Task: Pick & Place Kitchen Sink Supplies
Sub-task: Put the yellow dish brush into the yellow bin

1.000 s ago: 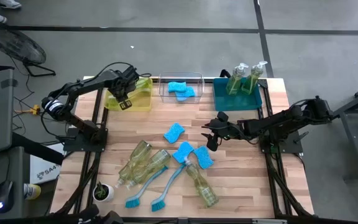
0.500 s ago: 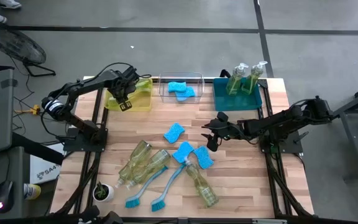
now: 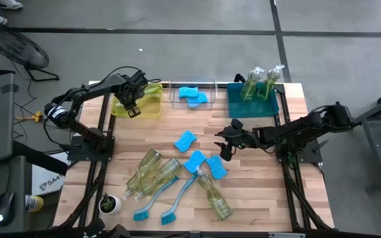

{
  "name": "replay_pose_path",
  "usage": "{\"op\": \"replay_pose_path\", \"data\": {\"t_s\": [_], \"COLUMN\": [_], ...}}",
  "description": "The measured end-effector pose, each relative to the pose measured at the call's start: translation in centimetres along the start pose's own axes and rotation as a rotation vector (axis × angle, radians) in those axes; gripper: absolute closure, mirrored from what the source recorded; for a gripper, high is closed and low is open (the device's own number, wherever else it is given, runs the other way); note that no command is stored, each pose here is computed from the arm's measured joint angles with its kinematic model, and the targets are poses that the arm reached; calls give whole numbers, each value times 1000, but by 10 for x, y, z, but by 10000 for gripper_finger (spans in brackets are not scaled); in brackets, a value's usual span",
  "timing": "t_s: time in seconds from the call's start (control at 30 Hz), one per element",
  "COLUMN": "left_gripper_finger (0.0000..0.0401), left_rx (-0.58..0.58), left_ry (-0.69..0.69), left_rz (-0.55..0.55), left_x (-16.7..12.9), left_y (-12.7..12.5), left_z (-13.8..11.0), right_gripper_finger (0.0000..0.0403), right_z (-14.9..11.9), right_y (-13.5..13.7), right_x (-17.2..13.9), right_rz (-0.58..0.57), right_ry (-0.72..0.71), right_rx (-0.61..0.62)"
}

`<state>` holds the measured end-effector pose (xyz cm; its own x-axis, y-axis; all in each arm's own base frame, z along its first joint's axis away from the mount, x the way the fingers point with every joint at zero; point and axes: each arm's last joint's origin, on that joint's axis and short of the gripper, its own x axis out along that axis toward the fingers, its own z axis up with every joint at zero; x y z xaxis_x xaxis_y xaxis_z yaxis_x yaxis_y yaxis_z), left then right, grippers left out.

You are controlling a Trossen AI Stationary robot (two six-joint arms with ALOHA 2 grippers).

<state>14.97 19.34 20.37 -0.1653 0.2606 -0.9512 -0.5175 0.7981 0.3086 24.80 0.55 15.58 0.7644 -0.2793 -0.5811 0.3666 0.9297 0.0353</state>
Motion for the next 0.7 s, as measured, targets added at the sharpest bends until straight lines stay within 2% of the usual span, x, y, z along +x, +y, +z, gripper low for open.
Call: {"op": "replay_pose_path", "data": {"t_s": [0.33, 0.7], "left_gripper_finger": [304, 304], "left_rx": [-78, -85], "left_ry": [18, 4], "left_rz": [-2, -9], "left_x": [0, 0], "left_y": [0, 0], "left_z": [-2, 0], "right_gripper_finger": [176, 176], "right_z": [0, 0], "right_y": [0, 0], "right_x": [0, 0], "right_rz": [0, 0], "right_ry": [0, 0], "right_rx": [0, 1]}}
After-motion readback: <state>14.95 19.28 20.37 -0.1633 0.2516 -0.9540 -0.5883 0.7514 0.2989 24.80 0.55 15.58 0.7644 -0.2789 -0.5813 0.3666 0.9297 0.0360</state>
